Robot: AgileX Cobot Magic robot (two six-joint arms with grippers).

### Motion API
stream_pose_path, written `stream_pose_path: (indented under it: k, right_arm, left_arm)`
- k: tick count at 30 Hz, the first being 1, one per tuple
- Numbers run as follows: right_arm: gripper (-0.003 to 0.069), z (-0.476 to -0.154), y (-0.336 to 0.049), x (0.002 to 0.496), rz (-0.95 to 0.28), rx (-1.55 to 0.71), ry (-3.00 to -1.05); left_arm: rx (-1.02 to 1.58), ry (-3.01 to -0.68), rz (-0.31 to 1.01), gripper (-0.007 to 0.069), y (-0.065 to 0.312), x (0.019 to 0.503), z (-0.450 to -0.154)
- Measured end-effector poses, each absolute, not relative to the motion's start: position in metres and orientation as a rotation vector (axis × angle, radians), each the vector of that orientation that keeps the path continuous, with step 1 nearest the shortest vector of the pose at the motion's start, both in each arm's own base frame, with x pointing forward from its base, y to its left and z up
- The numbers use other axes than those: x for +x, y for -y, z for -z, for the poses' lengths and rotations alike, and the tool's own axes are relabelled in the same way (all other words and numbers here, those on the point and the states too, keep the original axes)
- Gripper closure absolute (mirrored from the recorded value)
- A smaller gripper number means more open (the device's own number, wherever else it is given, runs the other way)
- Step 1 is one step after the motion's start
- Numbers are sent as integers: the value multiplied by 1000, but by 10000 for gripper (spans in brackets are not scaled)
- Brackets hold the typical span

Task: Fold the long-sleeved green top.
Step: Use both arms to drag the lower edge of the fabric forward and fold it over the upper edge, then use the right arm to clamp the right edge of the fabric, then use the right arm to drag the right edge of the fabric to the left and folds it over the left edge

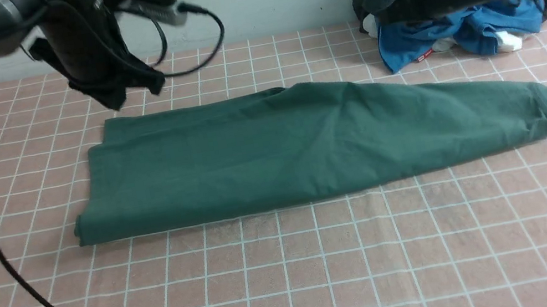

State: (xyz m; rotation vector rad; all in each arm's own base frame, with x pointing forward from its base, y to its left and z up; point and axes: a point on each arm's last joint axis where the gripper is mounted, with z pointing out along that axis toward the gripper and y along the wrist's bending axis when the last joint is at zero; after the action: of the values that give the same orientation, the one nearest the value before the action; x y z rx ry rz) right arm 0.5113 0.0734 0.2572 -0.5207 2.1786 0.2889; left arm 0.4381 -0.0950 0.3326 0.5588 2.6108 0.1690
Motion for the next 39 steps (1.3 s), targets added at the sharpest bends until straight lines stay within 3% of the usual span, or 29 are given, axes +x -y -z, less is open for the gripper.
stream_pose_path:
  k: [1, 3, 4, 5, 6, 11, 13, 16, 20, 26, 31, 36, 39]
  right_arm:
    - [510, -258, -71, 509, -294, -537, -2206]
    - [438, -266, -52, 492, -313, -536, -2369]
    - [372, -259, -37, 485, -289, -515, -2490]
    - [364, -257, -32, 483, -273, -514, -2520]
    - [301, -243, -14, 479, -223, -442, -2633]
    - [106, -195, 40, 472, -16, -148, -2867]
    - [61, -180, 50, 470, 27, -93, -2912]
    - [50, -162, 53, 474, 29, -43, -2925]
    - [97, -148, 53, 477, 3, -24, -2935]
    - [409, -151, 45, 478, -121, -126, -2921]
    - [593, -159, 42, 481, -171, -116, -2912]
    - [648, -167, 49, 480, -51, -101, -2950]
    - [648, -182, 61, 482, 168, -99, -2944]
  left_arm:
    - [555, -2597, -165, 633, 95, 436, -336]
    - [533, -2531, -130, 633, 91, 414, -370]
    - [521, -2501, -83, 633, 90, 396, -389]
    - [524, -2505, -77, 633, 89, 393, -389]
    - [526, -2497, -30, 633, 88, 375, -399]
    - [552, -2479, 97, 632, 83, 318, -403]
    - [546, -2468, 105, 632, 79, 299, -398]
    - [534, -2420, 108, 632, 73, 274, -392]
    - [537, -2432, 98, 632, 67, 252, -384]
    - [528, -2474, -6, 632, 48, 205, -369]
    - [457, -2490, -66, 632, 35, 174, -355]
    - [421, -2494, -148, 632, 24, 154, -341]
    - [380, -2477, -165, 632, 19, 142, -338]
